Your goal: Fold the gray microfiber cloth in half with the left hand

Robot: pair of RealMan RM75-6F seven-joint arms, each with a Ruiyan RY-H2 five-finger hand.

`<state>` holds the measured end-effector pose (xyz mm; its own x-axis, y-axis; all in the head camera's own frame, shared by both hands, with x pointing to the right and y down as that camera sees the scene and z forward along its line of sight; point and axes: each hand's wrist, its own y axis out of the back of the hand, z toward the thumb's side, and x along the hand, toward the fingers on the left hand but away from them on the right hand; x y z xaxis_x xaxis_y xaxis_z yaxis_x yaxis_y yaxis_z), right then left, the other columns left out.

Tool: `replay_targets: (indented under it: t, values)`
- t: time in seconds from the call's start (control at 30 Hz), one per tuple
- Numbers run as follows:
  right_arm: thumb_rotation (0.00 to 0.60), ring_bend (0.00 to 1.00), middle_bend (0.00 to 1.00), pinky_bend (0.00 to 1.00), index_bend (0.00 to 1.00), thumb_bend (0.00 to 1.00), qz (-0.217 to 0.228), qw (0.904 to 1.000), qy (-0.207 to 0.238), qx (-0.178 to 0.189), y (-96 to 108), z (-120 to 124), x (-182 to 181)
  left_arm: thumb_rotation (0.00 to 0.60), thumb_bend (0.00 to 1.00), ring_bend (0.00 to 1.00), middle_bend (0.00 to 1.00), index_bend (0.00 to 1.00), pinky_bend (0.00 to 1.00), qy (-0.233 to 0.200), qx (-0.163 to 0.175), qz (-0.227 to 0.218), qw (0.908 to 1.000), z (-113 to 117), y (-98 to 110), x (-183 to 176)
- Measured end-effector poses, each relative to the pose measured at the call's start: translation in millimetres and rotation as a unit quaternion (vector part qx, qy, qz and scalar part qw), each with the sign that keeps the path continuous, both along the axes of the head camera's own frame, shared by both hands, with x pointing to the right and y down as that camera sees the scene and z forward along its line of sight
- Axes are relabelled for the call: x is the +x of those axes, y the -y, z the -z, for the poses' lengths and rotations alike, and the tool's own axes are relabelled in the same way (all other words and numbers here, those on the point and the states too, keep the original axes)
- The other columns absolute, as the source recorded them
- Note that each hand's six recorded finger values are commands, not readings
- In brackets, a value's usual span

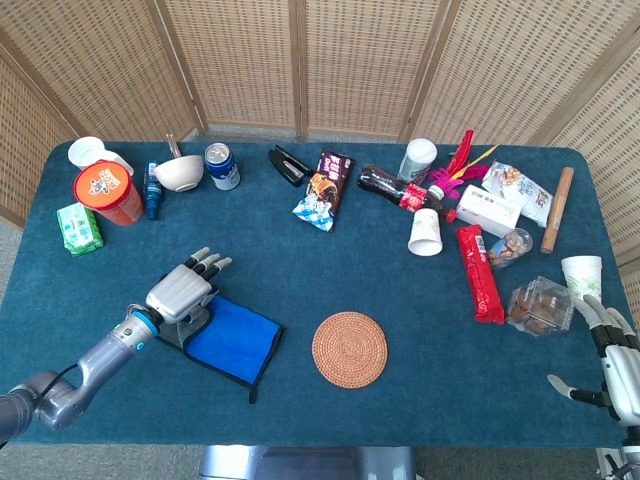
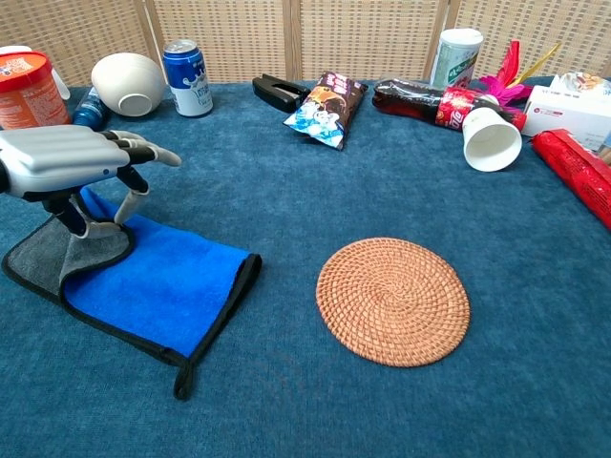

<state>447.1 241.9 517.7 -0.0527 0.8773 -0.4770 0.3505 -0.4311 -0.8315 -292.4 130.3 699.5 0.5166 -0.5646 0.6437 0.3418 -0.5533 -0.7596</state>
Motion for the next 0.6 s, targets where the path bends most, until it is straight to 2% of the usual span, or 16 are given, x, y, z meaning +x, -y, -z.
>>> replay_targets:
  t: [0.6]
  values:
    - [0.6,0.0,0.0,0.0,0.0,0.0,0.002,1.0,0.0,0.001,-1,0,-2,0.6,0.43,0.0,0.0,0.6,0.0,0.016,0.0,-0.002,0.9999,17,-14,-37]
